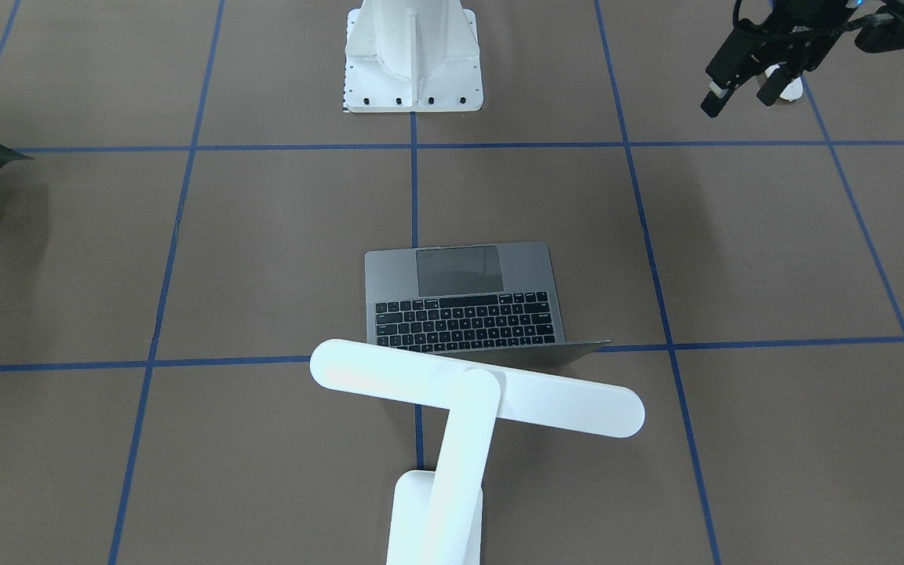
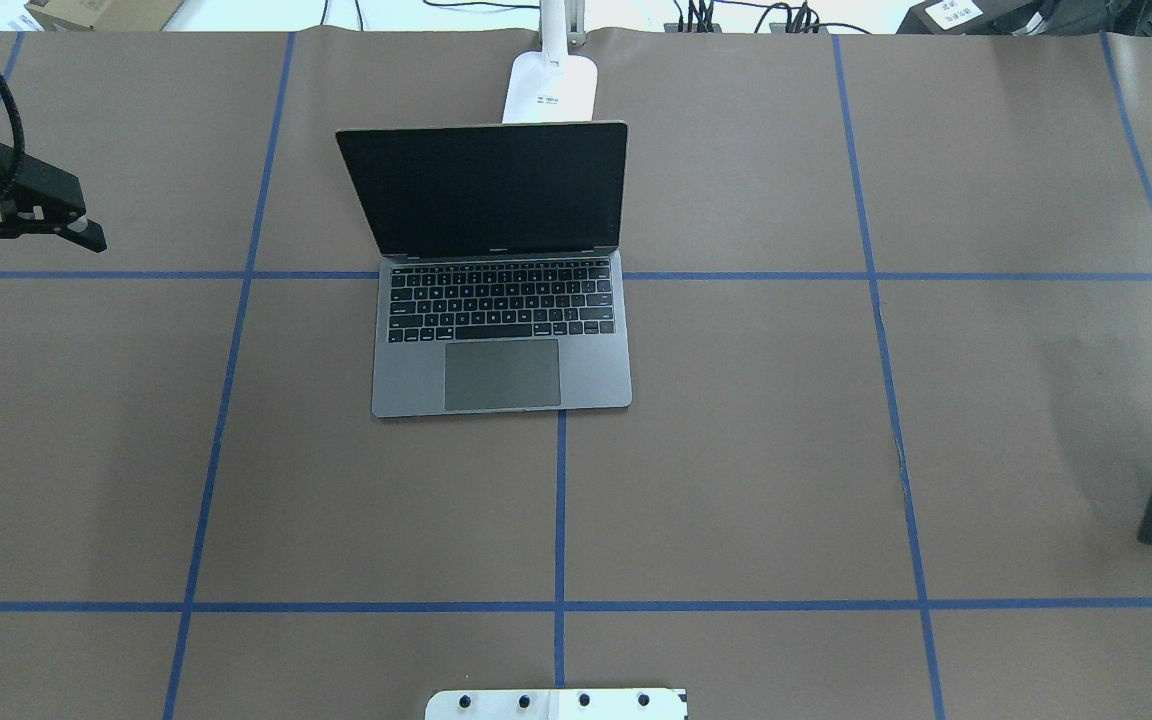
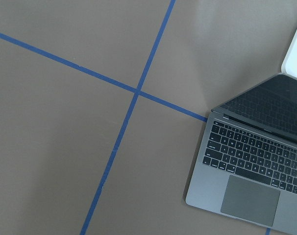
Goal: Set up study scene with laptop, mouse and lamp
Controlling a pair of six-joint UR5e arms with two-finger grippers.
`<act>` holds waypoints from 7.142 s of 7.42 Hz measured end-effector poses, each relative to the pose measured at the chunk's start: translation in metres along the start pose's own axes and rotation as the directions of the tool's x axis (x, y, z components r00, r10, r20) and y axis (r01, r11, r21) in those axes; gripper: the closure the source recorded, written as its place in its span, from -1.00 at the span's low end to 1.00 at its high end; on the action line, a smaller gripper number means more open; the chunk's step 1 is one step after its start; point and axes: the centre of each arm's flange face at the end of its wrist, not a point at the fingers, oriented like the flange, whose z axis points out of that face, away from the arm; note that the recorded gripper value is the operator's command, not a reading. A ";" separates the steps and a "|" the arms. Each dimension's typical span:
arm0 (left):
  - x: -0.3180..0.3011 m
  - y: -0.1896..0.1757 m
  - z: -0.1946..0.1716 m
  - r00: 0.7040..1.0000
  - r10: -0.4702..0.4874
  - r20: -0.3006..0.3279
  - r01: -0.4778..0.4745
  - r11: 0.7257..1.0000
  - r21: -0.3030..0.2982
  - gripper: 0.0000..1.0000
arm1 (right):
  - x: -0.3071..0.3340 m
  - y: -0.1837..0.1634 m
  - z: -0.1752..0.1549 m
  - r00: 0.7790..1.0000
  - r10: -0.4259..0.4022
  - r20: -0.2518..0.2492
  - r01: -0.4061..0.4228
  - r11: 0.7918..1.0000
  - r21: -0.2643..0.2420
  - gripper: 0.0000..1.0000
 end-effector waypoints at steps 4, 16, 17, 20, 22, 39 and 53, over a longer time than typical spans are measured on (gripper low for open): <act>-0.001 -0.003 0.005 1.000 -0.006 0.009 0.006 1.000 -0.004 -1.00 | -0.101 -0.165 0.097 0.994 0.006 0.111 -0.011 0.999 0.038 1.00; 0.004 -0.003 0.000 1.000 0.001 -0.003 -0.001 1.000 0.004 -1.00 | -0.168 -0.341 0.182 0.935 0.025 0.353 -0.114 0.966 0.233 -0.34; 0.004 -0.003 0.000 1.000 0.001 -0.004 -0.001 1.000 0.004 -1.00 | -0.172 -0.348 0.183 0.930 0.023 0.367 -0.123 0.960 0.251 -0.38; 0.004 -0.005 0.000 1.000 -0.002 -0.002 0.002 1.000 0.006 -1.00 | -0.185 -0.367 0.173 0.914 0.007 0.405 -0.146 0.938 0.314 -0.43; 0.000 -0.006 0.001 1.000 -0.005 0.004 0.004 1.000 0.006 -1.00 | -0.182 -0.367 0.159 0.913 0.016 0.407 -0.164 0.929 0.331 -0.55; -0.316 0.016 0.104 0.880 0.459 0.117 -0.448 0.887 -0.113 -1.00 | -0.015 -0.124 -0.098 0.855 0.105 -0.507 -0.078 0.994 0.074 -0.90; -0.465 0.138 0.193 0.967 0.203 0.155 -0.133 0.918 -0.373 -1.00 | -0.013 -0.108 -0.094 0.828 0.117 -0.548 -0.009 0.981 0.195 -0.95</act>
